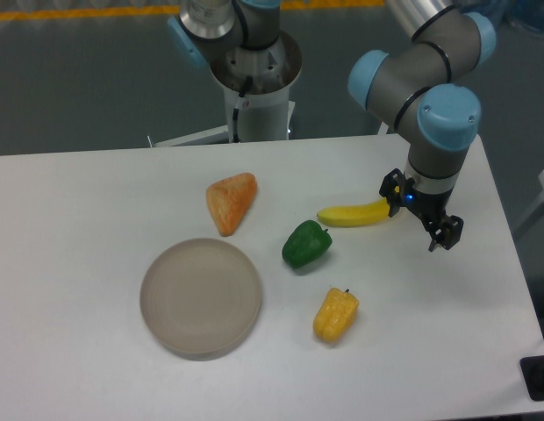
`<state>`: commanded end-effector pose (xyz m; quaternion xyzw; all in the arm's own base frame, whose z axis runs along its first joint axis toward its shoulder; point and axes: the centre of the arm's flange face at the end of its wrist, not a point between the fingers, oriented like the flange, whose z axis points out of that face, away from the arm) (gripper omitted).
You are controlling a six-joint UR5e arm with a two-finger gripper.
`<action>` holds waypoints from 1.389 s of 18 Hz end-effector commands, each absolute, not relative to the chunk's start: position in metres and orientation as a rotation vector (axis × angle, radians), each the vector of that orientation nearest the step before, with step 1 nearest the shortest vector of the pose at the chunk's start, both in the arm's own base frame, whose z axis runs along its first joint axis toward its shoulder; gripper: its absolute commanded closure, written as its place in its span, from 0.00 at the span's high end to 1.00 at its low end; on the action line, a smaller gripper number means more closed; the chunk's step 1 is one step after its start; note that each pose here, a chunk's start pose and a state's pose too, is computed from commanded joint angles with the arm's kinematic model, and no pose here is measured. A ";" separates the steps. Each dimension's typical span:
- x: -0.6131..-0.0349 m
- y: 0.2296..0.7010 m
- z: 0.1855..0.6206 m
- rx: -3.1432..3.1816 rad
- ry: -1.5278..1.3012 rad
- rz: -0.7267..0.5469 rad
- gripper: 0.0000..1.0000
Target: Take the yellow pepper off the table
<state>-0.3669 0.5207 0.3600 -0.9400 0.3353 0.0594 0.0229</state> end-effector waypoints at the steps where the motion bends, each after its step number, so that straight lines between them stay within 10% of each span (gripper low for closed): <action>1: -0.361 0.527 0.359 -2.905 1.035 0.177 1.00; 9: -0.294 0.614 0.333 -2.944 0.812 0.131 1.00; 25: -0.274 0.642 0.269 -3.042 0.433 0.073 1.00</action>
